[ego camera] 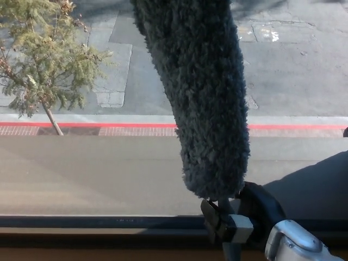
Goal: Pick up a grey duster using the right hand and walk towards the window and then clean the window using the duster
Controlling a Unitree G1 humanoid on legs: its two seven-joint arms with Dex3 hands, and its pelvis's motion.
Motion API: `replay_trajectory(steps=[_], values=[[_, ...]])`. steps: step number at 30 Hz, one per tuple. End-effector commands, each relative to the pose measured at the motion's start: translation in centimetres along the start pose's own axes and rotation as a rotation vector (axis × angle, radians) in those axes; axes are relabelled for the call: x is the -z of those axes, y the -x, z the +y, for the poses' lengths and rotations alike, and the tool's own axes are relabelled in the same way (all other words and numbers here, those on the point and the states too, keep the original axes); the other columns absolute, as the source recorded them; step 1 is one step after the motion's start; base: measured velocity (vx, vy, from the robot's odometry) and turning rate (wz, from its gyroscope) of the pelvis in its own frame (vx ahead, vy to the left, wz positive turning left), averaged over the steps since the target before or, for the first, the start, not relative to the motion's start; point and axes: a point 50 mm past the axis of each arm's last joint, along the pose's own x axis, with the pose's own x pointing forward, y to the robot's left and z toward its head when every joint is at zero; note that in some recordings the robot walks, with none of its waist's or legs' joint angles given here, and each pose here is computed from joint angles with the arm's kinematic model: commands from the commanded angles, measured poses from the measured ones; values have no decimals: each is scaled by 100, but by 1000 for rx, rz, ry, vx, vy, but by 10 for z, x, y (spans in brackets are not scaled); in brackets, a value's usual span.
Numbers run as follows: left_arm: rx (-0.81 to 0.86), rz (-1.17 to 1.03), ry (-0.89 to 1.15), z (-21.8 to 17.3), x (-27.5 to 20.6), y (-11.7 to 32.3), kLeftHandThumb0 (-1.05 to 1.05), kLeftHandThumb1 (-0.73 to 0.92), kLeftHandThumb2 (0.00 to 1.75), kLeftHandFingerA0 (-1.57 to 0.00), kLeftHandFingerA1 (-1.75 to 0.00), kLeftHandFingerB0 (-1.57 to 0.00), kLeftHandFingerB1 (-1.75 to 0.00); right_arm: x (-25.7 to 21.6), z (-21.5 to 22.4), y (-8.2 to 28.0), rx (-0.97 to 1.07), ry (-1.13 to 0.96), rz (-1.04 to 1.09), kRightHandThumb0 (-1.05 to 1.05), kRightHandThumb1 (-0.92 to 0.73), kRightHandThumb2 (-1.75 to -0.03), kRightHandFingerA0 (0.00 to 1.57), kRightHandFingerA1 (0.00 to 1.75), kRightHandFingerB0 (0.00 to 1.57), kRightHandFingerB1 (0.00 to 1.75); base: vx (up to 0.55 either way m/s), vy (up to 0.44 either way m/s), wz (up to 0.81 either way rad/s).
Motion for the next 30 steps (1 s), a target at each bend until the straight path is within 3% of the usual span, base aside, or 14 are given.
replay_trajectory(steps=[1,2,3,4,7,8,11,14,15,19,20,21,26,30], values=[[-35,-8,-8,6,2,1,-16,66,82,-103,-119,-85,-93,-13,-3,8,-25,-200,-147,-52,-48,-132,122,175,102,155,0,0,0],[-31,-7,0,6,2,1,-18,64,81,-106,-117,-87,-91,-18,-10,10,-28,-231,-172,-60,-62,-124,126,175,98,150,0,0,0],[-29,-7,4,5,2,1,-18,64,81,-106,-117,-87,-91,-20,-13,11,-30,-245,-184,-60,-62,-124,126,175,98,150,0,0,0],[-32,-6,13,5,3,2,-16,64,82,-106,-119,-85,-93,-23,-19,14,-26,-283,-209,-53,-51,-118,111,175,97,147,0,0,0],[-31,-4,19,6,3,2,-16,64,83,-107,-119,-86,-94,-28,-26,16,-15,-319,-230,-53,-52,-112,109,175,96,147,0,0,0],[-28,-6,20,5,3,2,-16,62,87,-106,-120,-88,-96,-32,-32,18,2,-338,-248,-54,-62,-94,107,175,92,144,0,0,0],[-25,-15,11,5,2,2,-15,60,89,-105,-121,-88,-96,-43,-47,22,23,-372,-292,-56,-64,-95,109,175,92,153,0,0,0],[-30,-15,21,8,4,3,-14,61,88,-103,-119,-87,-92,-51,-60,26,95,-415,-307,-54,-69,-93,113,175,95,143,0,0,0],[-34,-11,22,9,4,3,-15,62,87,-102,-120,-88,-94,-54,-65,28,105,-431,-325,-54,-81,-76,112,175,89,152,0,0,0],[-39,-12,16,11,4,3,-18,64,83,-104,-119,-89,-98,-57,-73,29,94,-459,-348,-54,-77,-76,110,175,85,161,0,0,0],[-45,-12,15,11,4,3,-17,60,90,-104,-120,-90,-99,-55,-75,30,87,-486,-359,-54,-77,-71,107,175,76,172,0,0,0],[-45,-12,22,11,4,3,-15,61,90,-102,-122,-90,-100,-55,-75,29,84,-499,-360,-52,-70,-74,107,175,78,168,0,0,0],[-39,-3,47,12,6,4,-14,62,89,-104,-121,-88,-99,-53,-72,28,102,-495,-360,-51,-74,-79,108,175,81,165,0,0,0],[-38,-12,30,9,6,4,-14,59,94,-104,-122,-87,-98,-48,-70,26,129,-533,-341,-50,-77,-69,111,175,82,167,0,0,0]])
